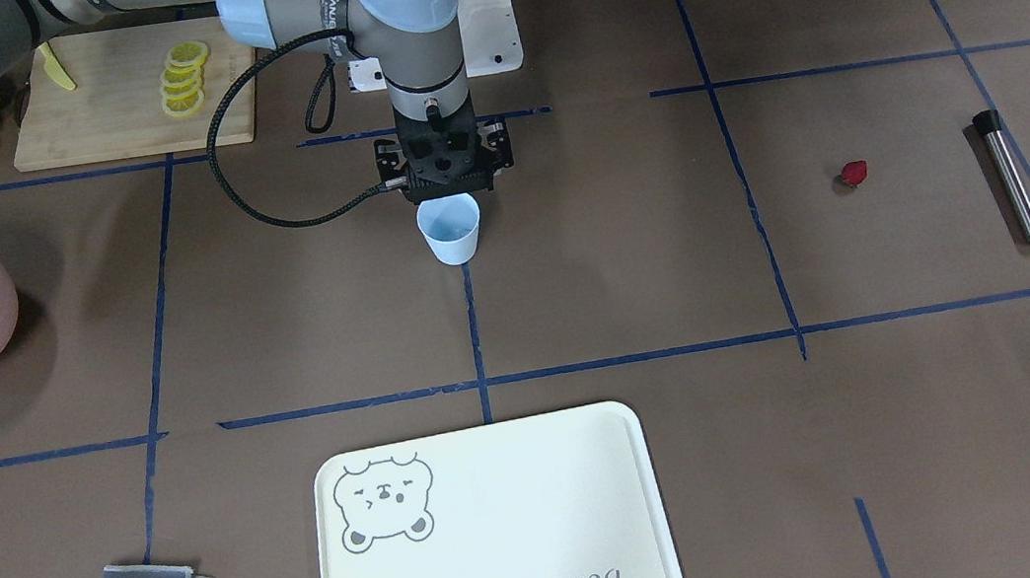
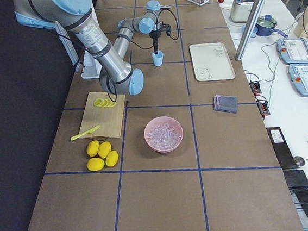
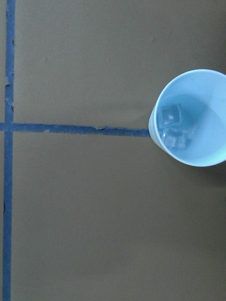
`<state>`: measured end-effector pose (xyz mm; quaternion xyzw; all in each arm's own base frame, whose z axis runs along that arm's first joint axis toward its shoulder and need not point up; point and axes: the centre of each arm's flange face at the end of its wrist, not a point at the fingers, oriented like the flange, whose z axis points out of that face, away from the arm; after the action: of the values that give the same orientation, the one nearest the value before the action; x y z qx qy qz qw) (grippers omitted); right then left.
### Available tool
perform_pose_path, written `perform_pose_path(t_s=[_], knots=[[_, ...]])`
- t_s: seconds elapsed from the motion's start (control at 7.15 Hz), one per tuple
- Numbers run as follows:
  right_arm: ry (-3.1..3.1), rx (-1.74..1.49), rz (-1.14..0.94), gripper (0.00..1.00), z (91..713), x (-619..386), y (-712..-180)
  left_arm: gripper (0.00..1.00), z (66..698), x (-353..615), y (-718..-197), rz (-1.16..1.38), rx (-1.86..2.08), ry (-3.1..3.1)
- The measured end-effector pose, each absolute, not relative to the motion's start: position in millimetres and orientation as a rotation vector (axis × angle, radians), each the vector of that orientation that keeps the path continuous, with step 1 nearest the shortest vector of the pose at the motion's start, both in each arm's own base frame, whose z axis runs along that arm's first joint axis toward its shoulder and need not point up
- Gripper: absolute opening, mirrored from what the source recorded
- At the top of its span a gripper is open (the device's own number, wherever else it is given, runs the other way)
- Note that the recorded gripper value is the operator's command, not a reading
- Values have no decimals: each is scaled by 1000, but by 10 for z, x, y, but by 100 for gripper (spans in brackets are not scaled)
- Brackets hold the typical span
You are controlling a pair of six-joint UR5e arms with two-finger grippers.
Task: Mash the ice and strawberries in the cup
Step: 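Open the right gripper to drop the ice cube into the cup, then move the right gripper back over the bowl of ice cubes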
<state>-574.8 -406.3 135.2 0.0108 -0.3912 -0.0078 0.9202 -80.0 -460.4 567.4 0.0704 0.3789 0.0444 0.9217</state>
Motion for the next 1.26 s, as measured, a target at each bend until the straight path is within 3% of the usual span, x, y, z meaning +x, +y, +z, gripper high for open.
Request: perform_pose_path(t_s=[0.56,1.26], knots=[[-828,76,35,100,1440,-5002,-4136,100,5677,-799,-4598,91,144,778],[-811,185,74,99,2293,-3226,-4010,100,5663,-799,-4601,92,146,779]])
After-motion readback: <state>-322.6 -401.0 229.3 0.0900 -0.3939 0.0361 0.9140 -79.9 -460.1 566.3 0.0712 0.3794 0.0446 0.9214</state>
